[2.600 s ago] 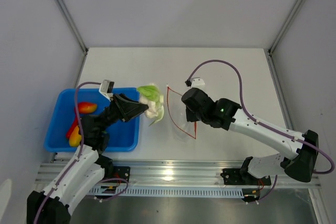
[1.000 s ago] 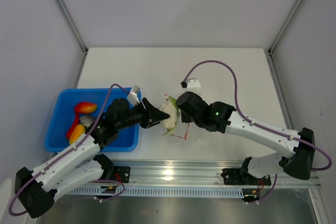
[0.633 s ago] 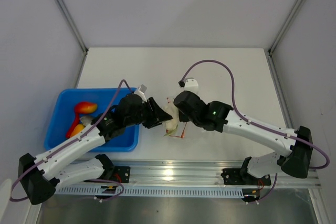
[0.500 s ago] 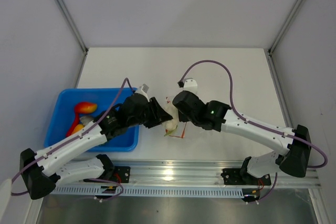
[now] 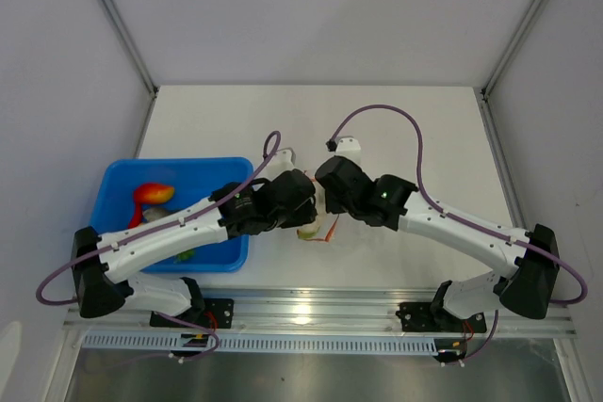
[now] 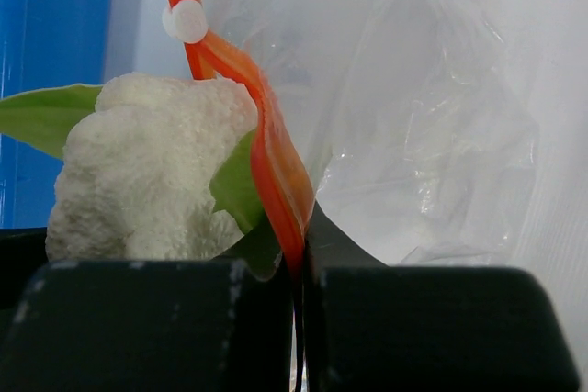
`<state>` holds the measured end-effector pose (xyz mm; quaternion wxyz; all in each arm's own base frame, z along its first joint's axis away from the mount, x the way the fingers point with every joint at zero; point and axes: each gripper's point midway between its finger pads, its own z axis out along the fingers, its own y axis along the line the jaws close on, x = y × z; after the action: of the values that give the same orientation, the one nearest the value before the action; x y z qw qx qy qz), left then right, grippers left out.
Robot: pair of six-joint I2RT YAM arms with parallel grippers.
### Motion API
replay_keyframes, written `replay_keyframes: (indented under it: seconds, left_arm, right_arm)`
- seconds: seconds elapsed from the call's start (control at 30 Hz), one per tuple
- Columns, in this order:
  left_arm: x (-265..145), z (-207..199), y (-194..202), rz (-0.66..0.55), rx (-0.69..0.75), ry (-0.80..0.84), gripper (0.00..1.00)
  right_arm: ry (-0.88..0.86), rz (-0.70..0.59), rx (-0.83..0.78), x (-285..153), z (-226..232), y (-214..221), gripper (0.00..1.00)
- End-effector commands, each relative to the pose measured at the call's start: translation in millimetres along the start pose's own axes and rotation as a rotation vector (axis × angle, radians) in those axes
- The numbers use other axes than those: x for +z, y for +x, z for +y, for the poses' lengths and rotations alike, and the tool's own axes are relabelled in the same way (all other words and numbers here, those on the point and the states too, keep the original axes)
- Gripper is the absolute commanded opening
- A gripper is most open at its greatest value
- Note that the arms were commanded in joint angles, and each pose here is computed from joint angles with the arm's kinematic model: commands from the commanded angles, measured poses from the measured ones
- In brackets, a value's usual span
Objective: Place the food in the zip-top bag and seal the zipper
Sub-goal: Place the fake vegetable in the zipper food storage bag.
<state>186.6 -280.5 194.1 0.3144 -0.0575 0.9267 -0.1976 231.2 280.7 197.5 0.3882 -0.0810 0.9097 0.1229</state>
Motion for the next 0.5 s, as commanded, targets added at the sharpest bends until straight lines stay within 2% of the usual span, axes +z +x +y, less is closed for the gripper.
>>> replay_keyframes:
  seconds: [0.0, 0.13, 0.47]
  left_arm:
    - [-8, -4, -9, -0.045, 0.052, -0.019, 0.01]
    - [-9, -4, -10, -0.088, 0.113, -0.04, 0.01]
    - [2, -13, 8, -0.045, 0.31, -0.086, 0.02]
  right_arm:
    - [-0.072, -0.07, 0.082, -13, 17, -29, 0.0]
    - [-0.069, -0.073, 0.122, -15, 8, -36, 0.0]
    - [-0.119, -0.066, 0.203, -7, 2, -51, 0.0]
